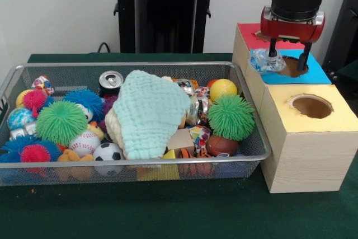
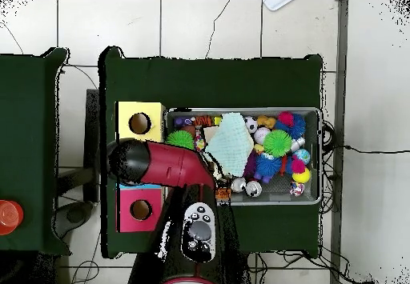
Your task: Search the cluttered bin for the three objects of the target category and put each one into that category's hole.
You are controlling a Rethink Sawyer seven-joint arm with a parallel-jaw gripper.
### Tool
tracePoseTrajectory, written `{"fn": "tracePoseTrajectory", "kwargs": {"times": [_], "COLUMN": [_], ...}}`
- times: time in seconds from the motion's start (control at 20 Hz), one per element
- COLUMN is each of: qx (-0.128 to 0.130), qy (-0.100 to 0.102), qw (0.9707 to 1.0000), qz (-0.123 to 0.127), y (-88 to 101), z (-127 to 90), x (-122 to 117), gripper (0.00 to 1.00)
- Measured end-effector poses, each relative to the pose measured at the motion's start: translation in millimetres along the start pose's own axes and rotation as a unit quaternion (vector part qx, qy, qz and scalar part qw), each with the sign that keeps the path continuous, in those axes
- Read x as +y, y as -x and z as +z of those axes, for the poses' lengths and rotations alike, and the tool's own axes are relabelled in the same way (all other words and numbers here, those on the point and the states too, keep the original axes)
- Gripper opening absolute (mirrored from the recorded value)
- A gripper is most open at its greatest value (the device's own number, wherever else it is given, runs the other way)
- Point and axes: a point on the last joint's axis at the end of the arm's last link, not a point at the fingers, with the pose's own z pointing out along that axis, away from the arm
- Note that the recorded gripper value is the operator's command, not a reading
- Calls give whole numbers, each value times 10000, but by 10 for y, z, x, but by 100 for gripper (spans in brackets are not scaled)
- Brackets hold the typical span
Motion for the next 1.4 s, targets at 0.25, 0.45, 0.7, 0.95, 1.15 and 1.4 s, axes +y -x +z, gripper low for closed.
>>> {"fn": "tracePoseTrajectory", "kwargs": {"times": [0.25, 0.45, 0.7, 0.95, 1.15, 1.4], "qx": [5, 0, 48, 246, 417, 542], "qy": [7, -8, 13, -6, -5, 5], "qw": [10000, 10000, 9999, 9995, 9990, 9983], "qz": [53, 80, 159, 188, 172, 205], "y": [12, 18, 22, -63, -161, -201], "z": [-1, -2, -16, -27, -27, 19], "x": [-16, -34, -39, 8, 103, 147], "gripper": [100, 100, 100, 100, 100, 100]}}
